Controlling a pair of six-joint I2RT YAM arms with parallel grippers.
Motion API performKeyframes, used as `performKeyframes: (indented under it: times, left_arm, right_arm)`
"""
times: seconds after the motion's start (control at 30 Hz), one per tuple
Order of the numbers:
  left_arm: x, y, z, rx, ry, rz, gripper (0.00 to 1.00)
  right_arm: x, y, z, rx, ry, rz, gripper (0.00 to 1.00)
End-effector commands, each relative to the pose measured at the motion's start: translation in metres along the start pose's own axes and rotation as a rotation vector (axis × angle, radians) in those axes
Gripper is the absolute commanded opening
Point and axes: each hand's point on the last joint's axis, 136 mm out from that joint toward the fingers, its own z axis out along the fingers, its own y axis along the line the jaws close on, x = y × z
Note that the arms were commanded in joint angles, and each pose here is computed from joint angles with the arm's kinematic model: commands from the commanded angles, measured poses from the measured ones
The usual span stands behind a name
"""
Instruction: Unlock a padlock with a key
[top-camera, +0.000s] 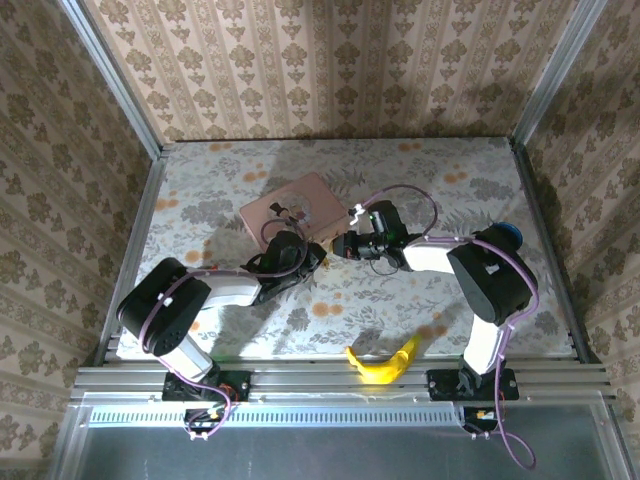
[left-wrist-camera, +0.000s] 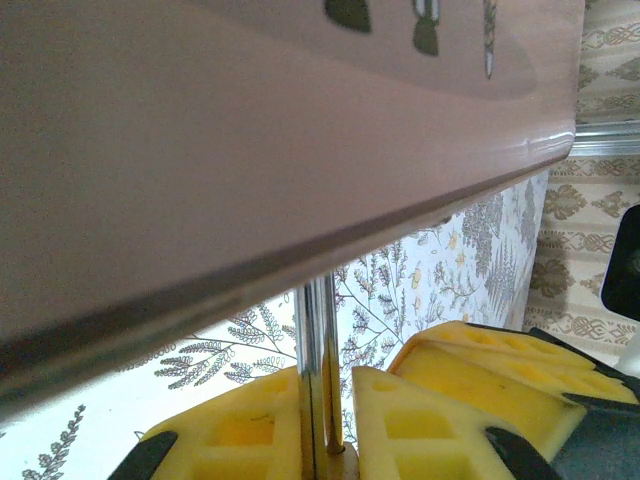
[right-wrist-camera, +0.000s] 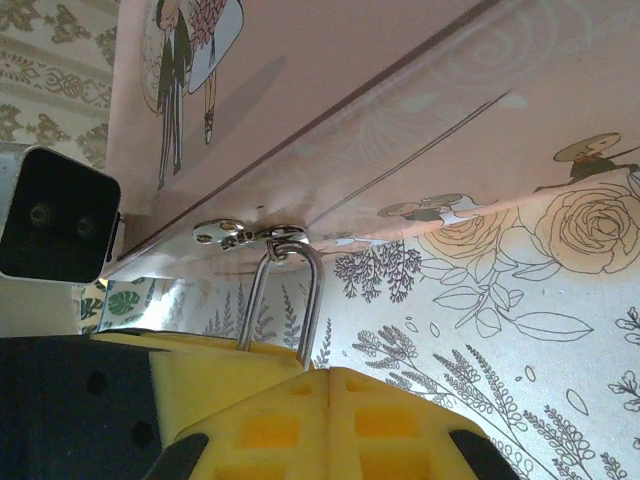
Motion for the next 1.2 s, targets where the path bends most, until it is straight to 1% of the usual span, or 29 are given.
performKeyframes:
  times: [0.0,0.07,0.13,0.2,0.33,0.47,0.57,0.67,0.87,1.17]
  left_arm:
    - [0.035,0.039,-0.005,-0.118,0.146,-0.079,0.0]
    - [0.034,0.042,-0.005,-0.124,0.139,-0.088,0.0]
    - [0.033,0.044,-0.005,-0.132,0.134,-0.098,0.0]
    - [0.032,0.046,-0.006,-0.138,0.131,-0.107,0.0]
    - [0.033,0.047,-0.006,-0.142,0.135,-0.119,0.0]
    - [0.033,0.048,-0.006,-0.144,0.135,-0.133,0.0]
    - [0.032,0.048,-0.006,-0.143,0.135,-0.138,0.0]
    - [0.033,0.048,-0.006,-0.143,0.139,-0.143,0.0]
    - [0.033,0.047,-0.006,-0.14,0.142,-0.149,0.0]
    - [0.033,0.046,-0.006,-0.133,0.148,-0.147,0.0]
  right_arm:
    - [-0.002,0.009,-0.014,0.03,-0.045,-0.03,0.0]
    - [0.0,0.013,-0.022,0.081,-0.057,-0.09,0.05]
    - [0.006,0.015,-0.03,0.161,-0.062,-0.163,0.06]
    - [0.01,0.018,-0.038,0.21,-0.073,-0.227,0.07]
    - [0.023,0.026,-0.047,0.305,-0.065,-0.368,0.14]
    - [0.036,0.033,-0.048,0.391,-0.046,-0.506,0.17]
    - [0.043,0.036,-0.043,0.444,-0.031,-0.585,0.2]
    - [0.047,0.039,-0.038,0.486,-0.018,-0.653,0.22]
    - [0.047,0.04,-0.026,0.537,0.001,-0.713,0.31]
    - [0.043,0.038,-0.009,0.574,0.021,-0.752,0.32]
